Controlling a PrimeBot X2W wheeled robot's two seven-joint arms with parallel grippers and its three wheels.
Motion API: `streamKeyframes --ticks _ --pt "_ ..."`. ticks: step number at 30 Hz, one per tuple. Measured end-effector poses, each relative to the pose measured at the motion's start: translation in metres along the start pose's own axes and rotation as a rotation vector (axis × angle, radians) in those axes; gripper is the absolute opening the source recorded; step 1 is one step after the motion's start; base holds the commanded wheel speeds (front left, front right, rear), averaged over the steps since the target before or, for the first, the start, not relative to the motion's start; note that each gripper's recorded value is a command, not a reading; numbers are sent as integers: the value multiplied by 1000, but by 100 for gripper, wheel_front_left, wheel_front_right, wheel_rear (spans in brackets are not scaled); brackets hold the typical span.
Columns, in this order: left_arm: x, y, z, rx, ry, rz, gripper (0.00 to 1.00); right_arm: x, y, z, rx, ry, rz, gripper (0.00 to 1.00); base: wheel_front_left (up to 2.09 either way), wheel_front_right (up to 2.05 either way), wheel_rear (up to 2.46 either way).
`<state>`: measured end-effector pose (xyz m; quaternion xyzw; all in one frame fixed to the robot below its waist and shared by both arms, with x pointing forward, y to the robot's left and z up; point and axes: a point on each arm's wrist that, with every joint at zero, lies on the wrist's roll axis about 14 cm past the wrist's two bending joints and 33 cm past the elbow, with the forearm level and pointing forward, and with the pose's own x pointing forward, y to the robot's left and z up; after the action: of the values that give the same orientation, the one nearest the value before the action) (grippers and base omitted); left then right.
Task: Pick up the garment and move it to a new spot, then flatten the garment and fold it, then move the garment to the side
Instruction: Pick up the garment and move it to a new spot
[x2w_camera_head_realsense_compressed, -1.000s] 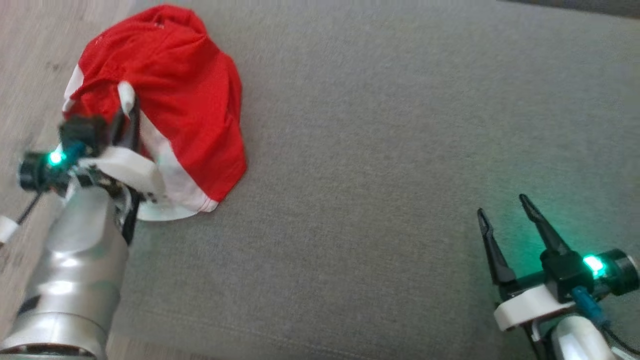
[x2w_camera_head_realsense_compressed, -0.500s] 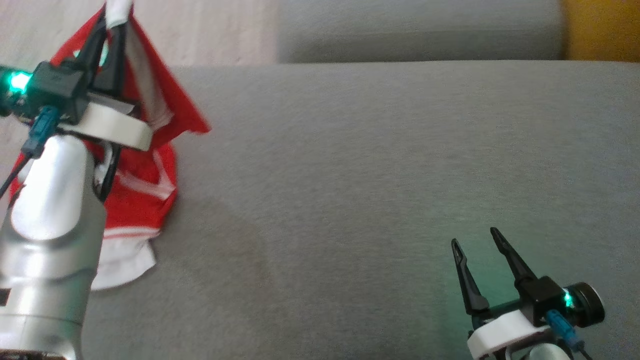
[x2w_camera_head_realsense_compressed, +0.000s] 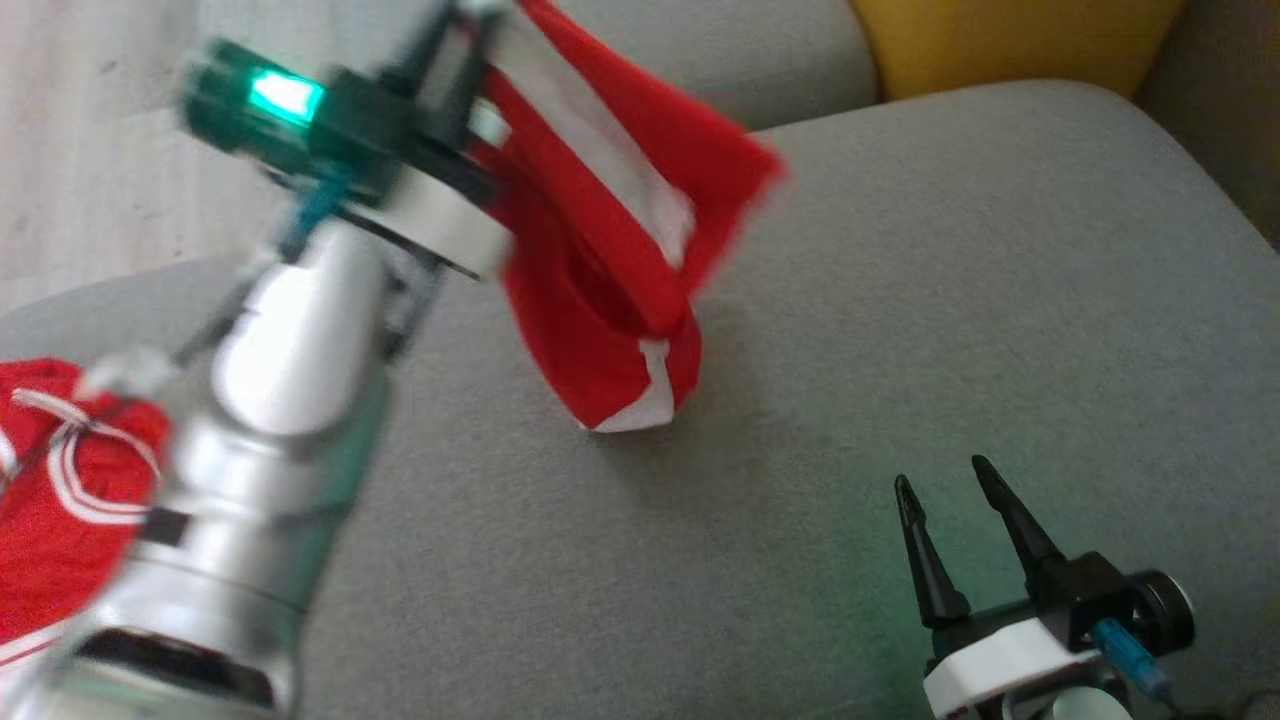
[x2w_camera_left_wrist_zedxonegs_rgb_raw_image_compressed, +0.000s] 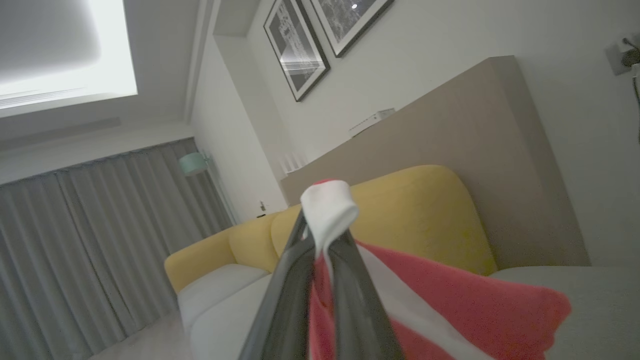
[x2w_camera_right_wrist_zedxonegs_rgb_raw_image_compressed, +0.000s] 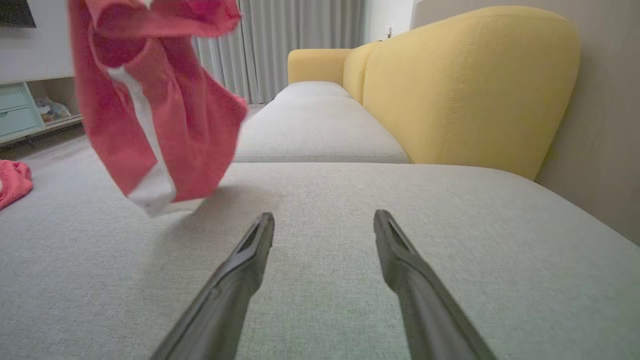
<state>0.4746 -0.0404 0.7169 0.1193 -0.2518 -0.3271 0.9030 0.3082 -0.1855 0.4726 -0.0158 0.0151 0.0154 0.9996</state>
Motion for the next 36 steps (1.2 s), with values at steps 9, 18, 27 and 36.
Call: streamKeyframes --ticks 9,18,27,36 --pt "-63 -158 -132 -200 344 -306 37 -1 -2 -16 27 60 -19 100 0 0 0" --pt "-124 -228 -114 -396 351 -325 100 0 -8 -16 26 60 -35 100 0 0 0" --pt "-195 -126 -113 -379 397 218 100 -8 8 -22 40 66 21 100 0 0 0" --pt "-297 -76 -95 -323 427 562 100 -19 35 -17 55 39 116 100 0 0 0"
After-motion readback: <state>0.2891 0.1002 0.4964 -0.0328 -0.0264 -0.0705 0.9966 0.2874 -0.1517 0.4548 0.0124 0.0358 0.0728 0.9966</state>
